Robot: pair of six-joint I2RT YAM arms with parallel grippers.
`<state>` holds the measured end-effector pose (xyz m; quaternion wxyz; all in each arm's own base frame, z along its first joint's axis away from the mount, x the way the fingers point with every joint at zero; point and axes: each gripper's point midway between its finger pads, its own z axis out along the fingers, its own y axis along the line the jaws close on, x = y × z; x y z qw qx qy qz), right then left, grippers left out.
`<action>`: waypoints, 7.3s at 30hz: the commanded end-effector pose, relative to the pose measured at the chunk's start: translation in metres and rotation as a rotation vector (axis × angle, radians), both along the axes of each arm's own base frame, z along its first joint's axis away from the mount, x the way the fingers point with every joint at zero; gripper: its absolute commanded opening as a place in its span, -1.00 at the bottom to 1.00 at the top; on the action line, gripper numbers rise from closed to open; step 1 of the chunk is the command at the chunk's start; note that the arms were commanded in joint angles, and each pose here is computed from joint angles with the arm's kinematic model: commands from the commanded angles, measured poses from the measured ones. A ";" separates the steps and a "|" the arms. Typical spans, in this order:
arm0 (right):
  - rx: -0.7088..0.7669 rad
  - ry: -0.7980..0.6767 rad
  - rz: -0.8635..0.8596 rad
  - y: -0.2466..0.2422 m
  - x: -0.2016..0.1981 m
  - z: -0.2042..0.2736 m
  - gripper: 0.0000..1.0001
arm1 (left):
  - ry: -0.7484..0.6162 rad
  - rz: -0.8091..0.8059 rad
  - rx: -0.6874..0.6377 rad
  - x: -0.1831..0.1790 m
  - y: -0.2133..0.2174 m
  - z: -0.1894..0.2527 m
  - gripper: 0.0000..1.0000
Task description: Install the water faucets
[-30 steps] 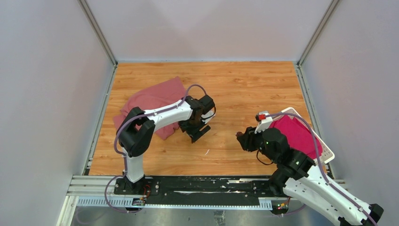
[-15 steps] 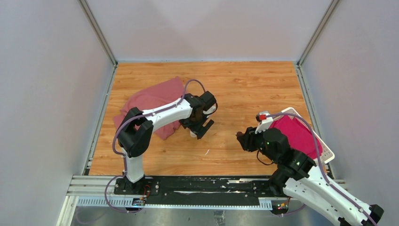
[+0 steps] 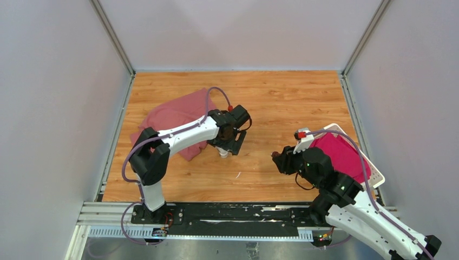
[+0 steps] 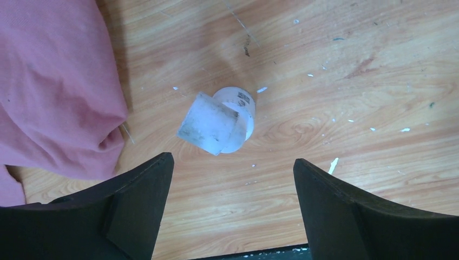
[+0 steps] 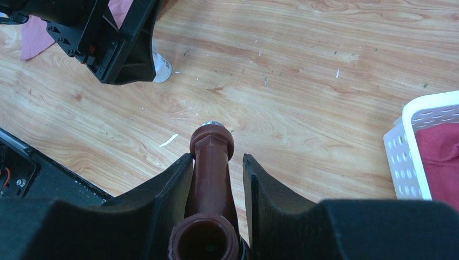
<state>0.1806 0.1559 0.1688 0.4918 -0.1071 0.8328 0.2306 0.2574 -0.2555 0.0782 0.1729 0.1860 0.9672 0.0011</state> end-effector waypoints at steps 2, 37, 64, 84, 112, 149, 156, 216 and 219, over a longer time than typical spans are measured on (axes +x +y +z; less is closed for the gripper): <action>0.021 0.006 -0.009 0.000 0.000 0.001 -1.00 | -0.038 0.149 0.031 0.004 0.010 -0.011 0.66; 0.034 0.020 0.016 0.005 -0.003 0.001 -1.00 | -0.050 0.743 -0.080 0.013 0.002 -0.057 0.00; 0.037 0.040 0.023 0.009 -0.002 -0.005 -1.00 | -0.099 0.633 -0.030 0.027 0.011 -0.046 -0.02; 0.057 -0.108 0.259 0.032 -0.017 0.027 -1.00 | 0.176 -0.222 -0.808 -0.022 -0.048 0.097 -1.00; -0.288 0.074 -0.079 -0.014 0.027 -0.026 -1.00 | -0.128 0.126 -0.260 0.005 0.056 -0.003 -1.00; -0.230 0.144 0.064 0.008 0.008 -0.038 -1.00 | -0.063 0.148 -0.033 0.008 0.042 -0.045 0.15; -0.227 0.144 0.064 0.008 0.008 -0.038 -1.00 | -0.039 0.148 -0.025 0.005 0.041 -0.049 0.01; -1.359 -1.737 0.279 0.121 -0.109 0.142 -1.00 | 0.718 -0.372 -1.199 -0.140 -0.026 0.203 -1.00; -1.355 -1.752 0.303 0.124 -0.115 0.137 -1.00 | 0.700 -0.420 -1.200 -0.146 -0.027 0.205 -1.00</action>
